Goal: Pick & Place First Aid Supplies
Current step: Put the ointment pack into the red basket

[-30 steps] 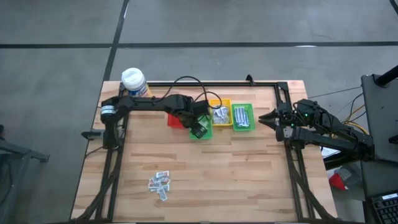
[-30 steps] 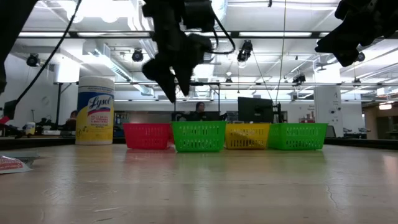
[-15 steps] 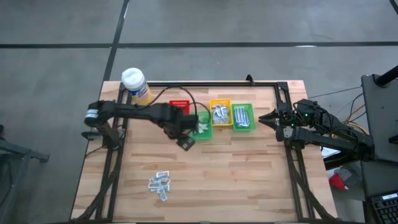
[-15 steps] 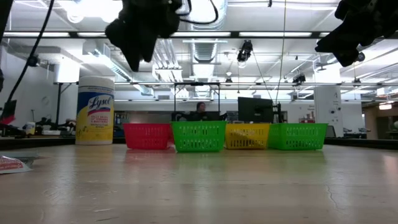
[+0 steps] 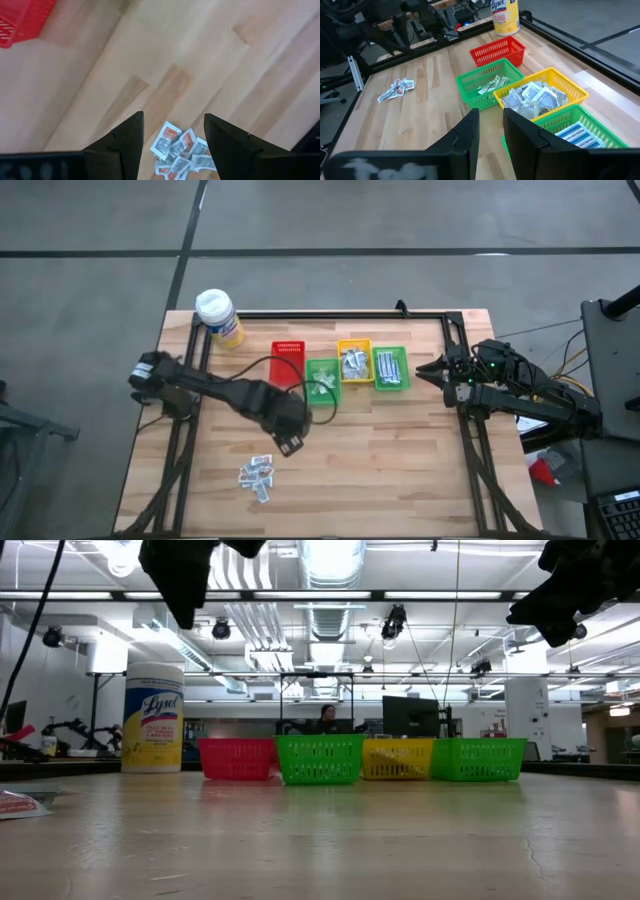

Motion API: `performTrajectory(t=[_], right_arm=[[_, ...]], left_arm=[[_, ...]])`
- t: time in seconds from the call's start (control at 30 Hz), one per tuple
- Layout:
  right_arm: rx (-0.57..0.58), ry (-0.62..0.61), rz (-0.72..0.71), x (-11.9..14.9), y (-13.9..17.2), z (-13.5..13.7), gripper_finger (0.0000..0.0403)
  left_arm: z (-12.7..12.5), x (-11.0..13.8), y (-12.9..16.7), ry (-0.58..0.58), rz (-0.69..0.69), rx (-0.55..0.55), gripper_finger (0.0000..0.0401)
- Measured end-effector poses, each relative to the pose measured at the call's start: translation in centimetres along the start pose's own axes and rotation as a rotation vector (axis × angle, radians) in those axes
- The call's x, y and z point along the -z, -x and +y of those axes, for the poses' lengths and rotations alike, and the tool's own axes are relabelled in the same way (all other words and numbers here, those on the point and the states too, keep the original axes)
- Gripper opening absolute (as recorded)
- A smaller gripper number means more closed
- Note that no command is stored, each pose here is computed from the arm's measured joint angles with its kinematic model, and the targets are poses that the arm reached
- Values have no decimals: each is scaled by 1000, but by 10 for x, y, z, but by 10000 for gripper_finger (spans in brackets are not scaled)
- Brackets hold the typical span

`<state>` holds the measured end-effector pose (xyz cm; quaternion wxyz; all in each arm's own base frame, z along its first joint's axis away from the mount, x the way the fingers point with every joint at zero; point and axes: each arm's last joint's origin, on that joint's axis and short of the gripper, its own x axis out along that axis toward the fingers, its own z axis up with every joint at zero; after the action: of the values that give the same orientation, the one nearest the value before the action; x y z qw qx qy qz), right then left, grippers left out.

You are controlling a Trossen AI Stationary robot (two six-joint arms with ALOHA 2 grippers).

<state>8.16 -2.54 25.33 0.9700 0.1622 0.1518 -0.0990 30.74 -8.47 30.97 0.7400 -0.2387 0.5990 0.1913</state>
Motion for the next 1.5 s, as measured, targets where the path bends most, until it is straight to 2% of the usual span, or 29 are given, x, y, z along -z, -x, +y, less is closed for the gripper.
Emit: performTrajectory(t=[0.3,0.67,0.9,1.27,1.5], right_arm=[[0,0,0,0,0,0,68],[0,0,0,0,0,0,81],[0,0,0,0,0,0,86],[0,0,0,0,0,0,71],[-1,0,0,0,0,0,72]], left_arm=[[-17,25,-7,-3,16,8,200],[-29,59,-50,-47,36,36,200],[-24,80,-72,-87,78,-21,200],[-12,91,-95,-91,101,-70,200],[-18,97,-96,-114,88,-38,200]])
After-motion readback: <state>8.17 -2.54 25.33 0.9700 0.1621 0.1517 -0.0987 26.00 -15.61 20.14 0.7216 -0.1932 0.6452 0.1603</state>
